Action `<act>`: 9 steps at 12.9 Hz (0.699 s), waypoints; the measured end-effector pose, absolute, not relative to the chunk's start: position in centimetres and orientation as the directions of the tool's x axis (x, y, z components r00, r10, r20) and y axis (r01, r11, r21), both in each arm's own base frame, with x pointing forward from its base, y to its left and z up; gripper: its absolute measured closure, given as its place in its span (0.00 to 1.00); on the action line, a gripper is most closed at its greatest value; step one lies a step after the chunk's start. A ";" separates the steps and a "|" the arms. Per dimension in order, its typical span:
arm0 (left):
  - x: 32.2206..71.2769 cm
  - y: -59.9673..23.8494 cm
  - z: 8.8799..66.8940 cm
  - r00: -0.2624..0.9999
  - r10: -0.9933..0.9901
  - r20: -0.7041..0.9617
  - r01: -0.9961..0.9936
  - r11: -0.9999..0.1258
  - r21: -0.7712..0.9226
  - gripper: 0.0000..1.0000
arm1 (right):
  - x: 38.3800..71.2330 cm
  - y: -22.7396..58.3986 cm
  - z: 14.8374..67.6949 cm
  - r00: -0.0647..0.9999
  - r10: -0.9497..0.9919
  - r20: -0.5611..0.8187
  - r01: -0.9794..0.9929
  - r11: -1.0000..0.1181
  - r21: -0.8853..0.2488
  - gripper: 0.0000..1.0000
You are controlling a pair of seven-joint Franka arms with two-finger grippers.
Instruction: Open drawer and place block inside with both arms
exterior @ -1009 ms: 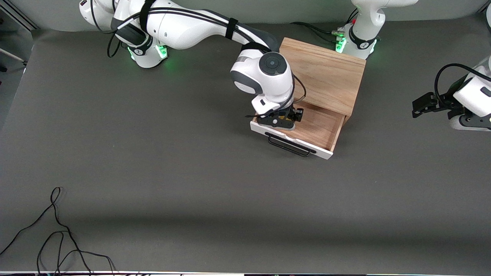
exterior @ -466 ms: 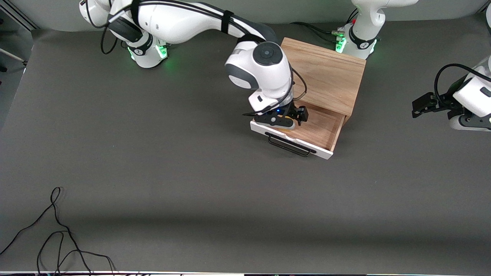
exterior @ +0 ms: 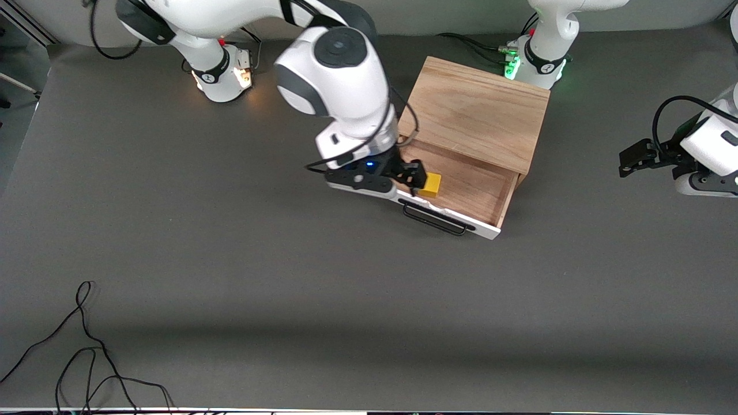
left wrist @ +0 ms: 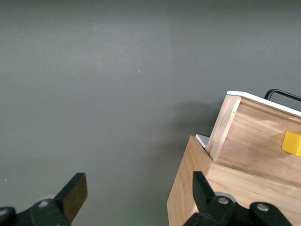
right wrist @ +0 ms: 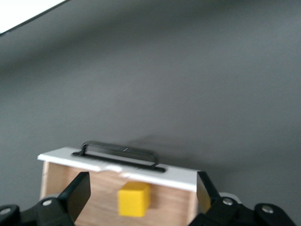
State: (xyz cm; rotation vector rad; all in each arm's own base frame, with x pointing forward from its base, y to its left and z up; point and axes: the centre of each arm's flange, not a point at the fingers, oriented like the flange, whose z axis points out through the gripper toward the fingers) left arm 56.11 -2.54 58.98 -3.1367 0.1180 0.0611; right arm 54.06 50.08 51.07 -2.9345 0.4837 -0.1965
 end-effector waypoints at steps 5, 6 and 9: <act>56.1 -2.5 59.0 0.996 -0.075 -0.039 -0.075 -0.997 -0.001 0.00 | 58.1 36.2 57.1 0.969 -0.241 0.050 -0.239 -0.970 -0.047 0.00; 56.1 -2.5 59.0 0.996 -0.075 -0.039 -0.075 -0.997 -0.001 0.00 | 58.8 33.4 57.7 0.972 -0.228 0.050 -0.227 -0.974 -0.018 0.00; 56.1 -2.5 59.0 0.996 -0.075 -0.039 -0.075 -0.997 -0.001 0.00 | 60.5 25.5 58.2 0.977 -0.210 0.042 -0.210 -0.978 0.010 0.00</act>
